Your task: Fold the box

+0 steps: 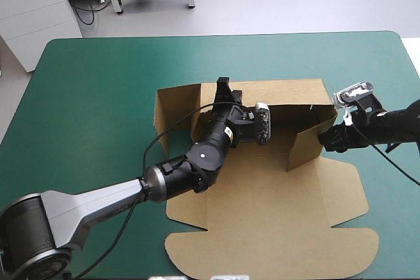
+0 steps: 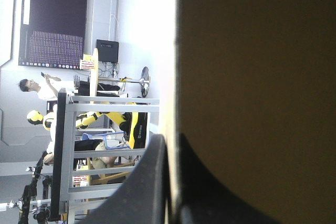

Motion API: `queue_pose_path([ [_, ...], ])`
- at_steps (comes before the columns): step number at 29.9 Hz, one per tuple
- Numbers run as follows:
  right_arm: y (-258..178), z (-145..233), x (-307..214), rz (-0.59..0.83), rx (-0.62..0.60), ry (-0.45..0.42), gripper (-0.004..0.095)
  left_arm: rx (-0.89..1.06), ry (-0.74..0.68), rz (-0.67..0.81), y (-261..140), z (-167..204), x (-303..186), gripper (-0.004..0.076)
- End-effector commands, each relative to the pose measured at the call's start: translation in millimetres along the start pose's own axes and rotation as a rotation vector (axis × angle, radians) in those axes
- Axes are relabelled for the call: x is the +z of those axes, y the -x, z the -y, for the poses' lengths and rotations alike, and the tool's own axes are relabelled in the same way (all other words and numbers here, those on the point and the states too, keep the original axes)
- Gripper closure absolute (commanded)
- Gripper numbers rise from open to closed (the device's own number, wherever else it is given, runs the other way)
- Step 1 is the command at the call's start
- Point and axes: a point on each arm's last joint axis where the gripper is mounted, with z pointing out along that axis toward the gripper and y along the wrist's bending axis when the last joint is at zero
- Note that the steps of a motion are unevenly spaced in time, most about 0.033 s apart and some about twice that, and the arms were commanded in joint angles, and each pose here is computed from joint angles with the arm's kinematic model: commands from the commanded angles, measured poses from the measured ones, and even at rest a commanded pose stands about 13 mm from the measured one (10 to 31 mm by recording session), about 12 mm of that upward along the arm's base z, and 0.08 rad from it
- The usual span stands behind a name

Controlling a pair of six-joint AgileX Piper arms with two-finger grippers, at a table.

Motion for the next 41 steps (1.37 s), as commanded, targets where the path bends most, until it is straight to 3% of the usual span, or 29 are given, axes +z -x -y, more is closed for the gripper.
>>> queue_pose_path([
  [1,10.5,-7.5,-12.9,0.089,-0.035,0.020,0.0261,-0.048,0.056,0.033,4.4,-21.0,-13.2,0.0756],
  [5,10.2,-9.3,-12.2,0.085,-0.031,0.045,0.0176,-0.049,0.058,0.034,4.6,-21.5,-13.3,0.0756],
  [13,18.0,-7.2,-10.5,0.168,-0.032,0.043,0.0177,-0.002,0.073,0.061,7.7,-20.6,-10.2,0.0756],
  [20,17.2,0.7,4.9,0.143,0.013,0.079,0.0211,0.020,0.051,0.043,8.7,-8.5,-1.1,0.0756],
  [35,24.4,7.2,7.9,0.220,0.050,0.042,0.0578,0.021,0.091,0.058,10.1,-12.1,-1.4,0.0756],
  [41,26.8,6.8,7.3,0.247,0.061,0.049,0.0847,0.064,0.123,0.091,13.3,-14.8,-2.0,0.0756],
])
